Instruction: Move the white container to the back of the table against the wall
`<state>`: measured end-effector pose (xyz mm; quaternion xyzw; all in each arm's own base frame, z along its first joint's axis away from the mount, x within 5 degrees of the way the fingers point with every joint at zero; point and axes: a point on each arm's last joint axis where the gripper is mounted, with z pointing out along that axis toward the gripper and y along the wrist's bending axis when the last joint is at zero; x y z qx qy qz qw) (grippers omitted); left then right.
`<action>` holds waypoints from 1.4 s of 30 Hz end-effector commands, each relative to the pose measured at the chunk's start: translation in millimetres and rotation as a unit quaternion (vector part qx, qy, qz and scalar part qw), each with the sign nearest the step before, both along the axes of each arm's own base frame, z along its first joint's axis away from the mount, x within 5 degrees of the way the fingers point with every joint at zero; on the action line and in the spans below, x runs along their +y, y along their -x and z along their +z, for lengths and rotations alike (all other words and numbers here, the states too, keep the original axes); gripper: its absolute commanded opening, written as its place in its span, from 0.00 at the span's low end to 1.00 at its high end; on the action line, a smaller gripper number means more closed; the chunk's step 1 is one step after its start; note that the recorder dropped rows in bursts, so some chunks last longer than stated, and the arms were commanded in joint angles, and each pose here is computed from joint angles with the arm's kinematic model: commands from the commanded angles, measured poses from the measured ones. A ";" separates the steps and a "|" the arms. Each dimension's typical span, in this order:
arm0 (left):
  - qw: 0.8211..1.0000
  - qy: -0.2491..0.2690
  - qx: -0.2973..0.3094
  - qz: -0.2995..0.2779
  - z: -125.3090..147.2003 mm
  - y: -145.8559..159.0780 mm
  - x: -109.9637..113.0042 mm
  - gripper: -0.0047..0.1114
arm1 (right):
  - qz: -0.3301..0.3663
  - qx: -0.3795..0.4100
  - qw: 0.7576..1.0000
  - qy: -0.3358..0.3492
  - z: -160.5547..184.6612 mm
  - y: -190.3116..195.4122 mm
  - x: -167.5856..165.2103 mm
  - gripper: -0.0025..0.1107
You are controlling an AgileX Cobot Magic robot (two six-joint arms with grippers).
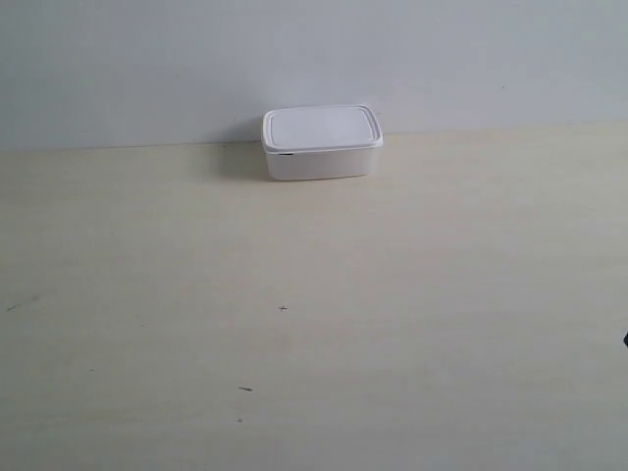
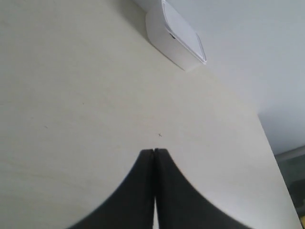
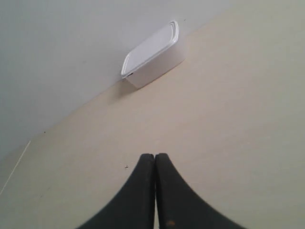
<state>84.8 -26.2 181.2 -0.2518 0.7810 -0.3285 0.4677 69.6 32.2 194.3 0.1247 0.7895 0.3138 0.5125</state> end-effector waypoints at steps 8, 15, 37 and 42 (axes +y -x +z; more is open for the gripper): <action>1.000 -0.007 0.014 0.003 -3.1 1.4 1.0 0.04 | 0.004 0.017 1.000 0.005 -11.2 2.2 0.3 0.02; 1.000 -0.007 0.014 0.003 -3.1 1.4 1.0 0.04 | 0.002 0.016 1.000 0.003 -11.0 2.1 0.1 0.02; 0.986 0.023 -0.122 0.107 18.0 19.4 21.5 0.04 | 0.002 0.015 1.000 0.000 -10.6 2.3 0.1 0.02; 0.959 0.015 -0.181 0.216 25.1 29.0 35.3 0.04 | -0.006 -0.048 0.999 -0.006 -2.3 9.9 -1.8 0.02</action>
